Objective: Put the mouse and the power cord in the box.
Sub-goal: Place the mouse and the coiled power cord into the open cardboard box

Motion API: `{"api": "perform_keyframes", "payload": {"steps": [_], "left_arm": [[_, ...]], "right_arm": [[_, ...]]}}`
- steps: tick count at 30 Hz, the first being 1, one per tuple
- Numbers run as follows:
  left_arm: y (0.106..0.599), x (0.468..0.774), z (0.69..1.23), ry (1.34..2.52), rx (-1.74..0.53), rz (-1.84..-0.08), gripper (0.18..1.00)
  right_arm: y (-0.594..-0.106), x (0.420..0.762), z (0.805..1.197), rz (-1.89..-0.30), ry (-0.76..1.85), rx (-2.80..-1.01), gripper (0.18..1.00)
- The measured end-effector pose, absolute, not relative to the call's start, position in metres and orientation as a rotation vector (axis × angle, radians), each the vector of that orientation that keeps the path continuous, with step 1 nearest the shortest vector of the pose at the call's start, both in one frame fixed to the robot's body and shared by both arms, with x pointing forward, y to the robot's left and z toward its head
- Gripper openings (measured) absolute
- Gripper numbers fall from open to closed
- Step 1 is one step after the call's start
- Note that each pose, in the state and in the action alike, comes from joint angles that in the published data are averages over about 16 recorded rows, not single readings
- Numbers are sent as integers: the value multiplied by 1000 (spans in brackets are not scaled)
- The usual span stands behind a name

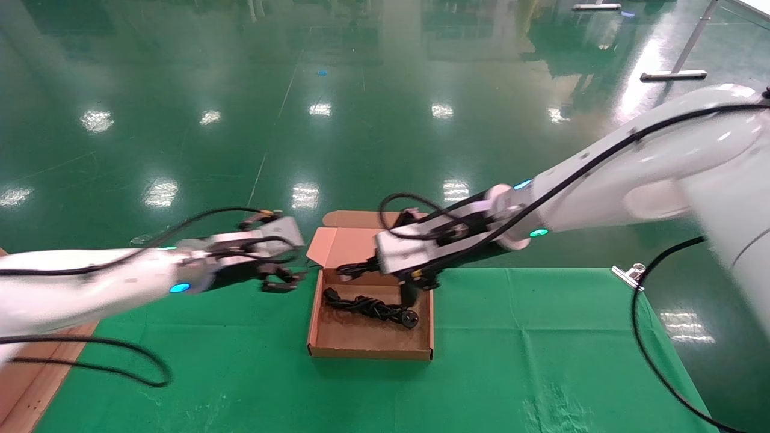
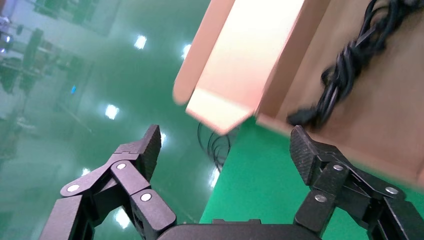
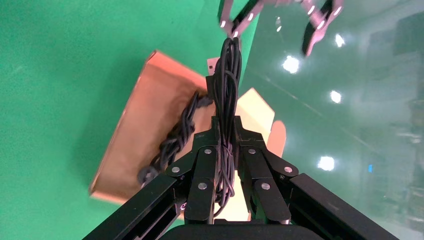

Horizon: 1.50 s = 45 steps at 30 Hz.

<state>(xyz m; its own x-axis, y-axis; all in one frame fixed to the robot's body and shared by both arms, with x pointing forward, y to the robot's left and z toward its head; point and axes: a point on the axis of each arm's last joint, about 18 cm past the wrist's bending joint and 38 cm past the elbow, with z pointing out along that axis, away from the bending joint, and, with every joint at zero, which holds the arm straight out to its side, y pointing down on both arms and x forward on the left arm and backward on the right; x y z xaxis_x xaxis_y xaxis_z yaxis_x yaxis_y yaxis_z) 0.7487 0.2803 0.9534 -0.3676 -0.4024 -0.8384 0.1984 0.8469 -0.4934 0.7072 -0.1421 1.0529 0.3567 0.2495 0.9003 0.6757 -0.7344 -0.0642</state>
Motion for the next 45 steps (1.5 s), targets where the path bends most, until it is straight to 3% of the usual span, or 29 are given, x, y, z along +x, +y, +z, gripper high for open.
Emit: {"api": "perform_keyframes", "payload": {"steps": [10, 17, 29, 45], "left_arm": [[360, 712, 940, 1821, -239, -685, 975], [390, 701, 922, 1828, -288, -683, 996], [406, 701, 905, 1846, -323, -676, 1001], [408, 702, 904, 1847, -326, -682, 1001]], "right_arm": [[-90, 716, 1025, -1461, -800, -2121, 222], [-75, 720, 996, -1480, -787, -2135, 222], [-94, 738, 957, -1518, -765, -2256, 221], [-105, 746, 938, -1551, -797, -2307, 235]]}}
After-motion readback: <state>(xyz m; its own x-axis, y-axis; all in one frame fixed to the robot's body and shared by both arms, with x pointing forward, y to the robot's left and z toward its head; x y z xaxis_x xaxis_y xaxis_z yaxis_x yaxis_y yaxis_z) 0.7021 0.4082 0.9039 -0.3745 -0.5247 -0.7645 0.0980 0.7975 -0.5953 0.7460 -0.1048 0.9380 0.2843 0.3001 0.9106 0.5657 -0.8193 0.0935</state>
